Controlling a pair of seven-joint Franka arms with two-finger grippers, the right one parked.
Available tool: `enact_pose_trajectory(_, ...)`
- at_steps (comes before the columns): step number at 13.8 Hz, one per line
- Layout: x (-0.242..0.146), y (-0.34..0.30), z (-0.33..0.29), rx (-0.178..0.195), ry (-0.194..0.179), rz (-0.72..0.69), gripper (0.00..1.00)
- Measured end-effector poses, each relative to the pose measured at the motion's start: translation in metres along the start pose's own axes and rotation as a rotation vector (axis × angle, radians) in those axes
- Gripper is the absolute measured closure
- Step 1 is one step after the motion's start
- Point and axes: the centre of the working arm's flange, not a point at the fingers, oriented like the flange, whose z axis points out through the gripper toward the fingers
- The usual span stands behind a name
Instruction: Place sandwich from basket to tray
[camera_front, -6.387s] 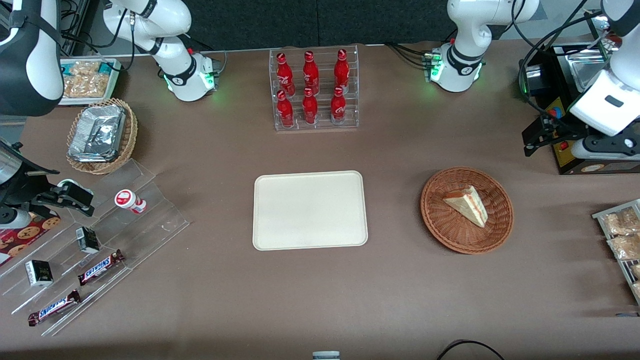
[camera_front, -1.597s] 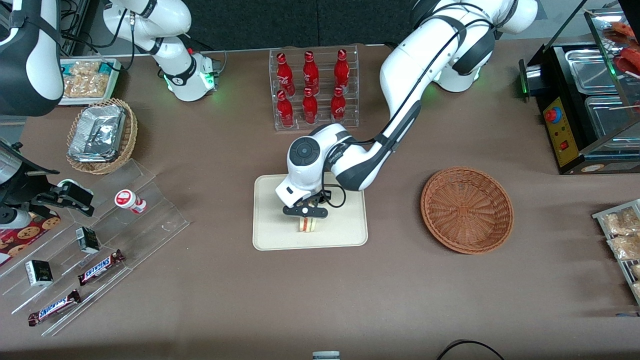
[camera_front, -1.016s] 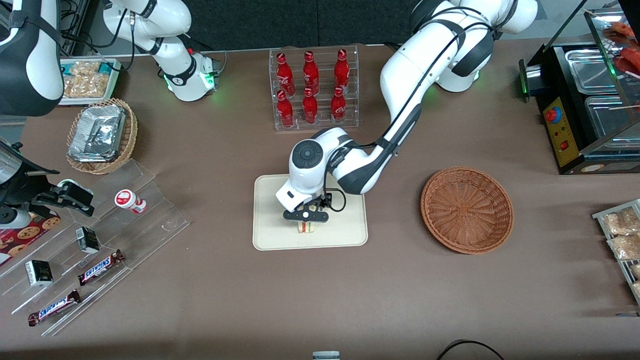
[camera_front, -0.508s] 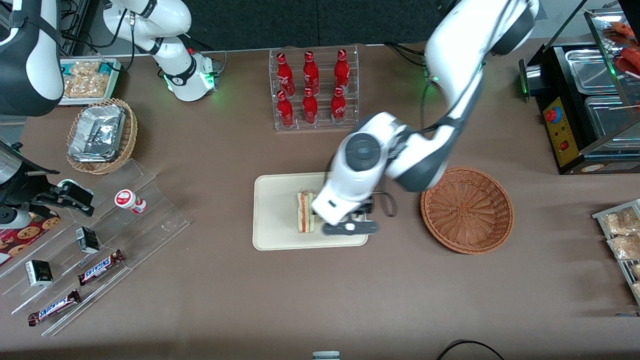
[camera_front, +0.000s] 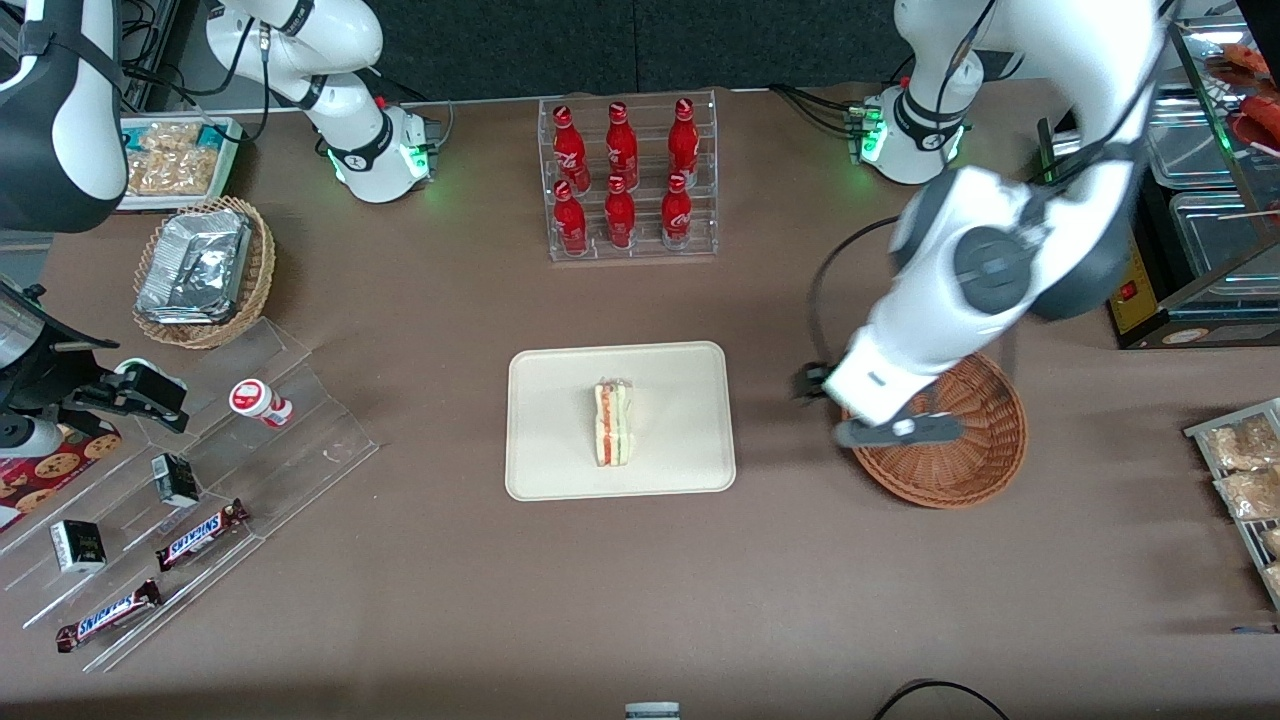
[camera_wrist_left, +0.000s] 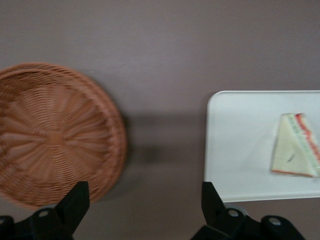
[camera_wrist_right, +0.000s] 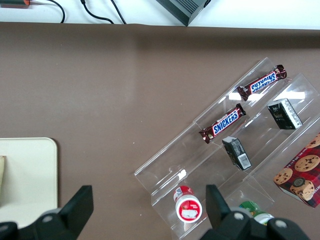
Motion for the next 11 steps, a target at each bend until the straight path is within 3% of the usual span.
enact_pose_trajectory(6,-0.049,-0.109,-0.091,0.065,0.026,-0.021,0.00)
enact_pose_trajectory(8,-0.057,-0.116,-0.126,0.070,0.032,-0.024,0.00)
enact_pose_trajectory(11,-0.058,-0.113,-0.166,0.064,0.074,0.033,0.00)
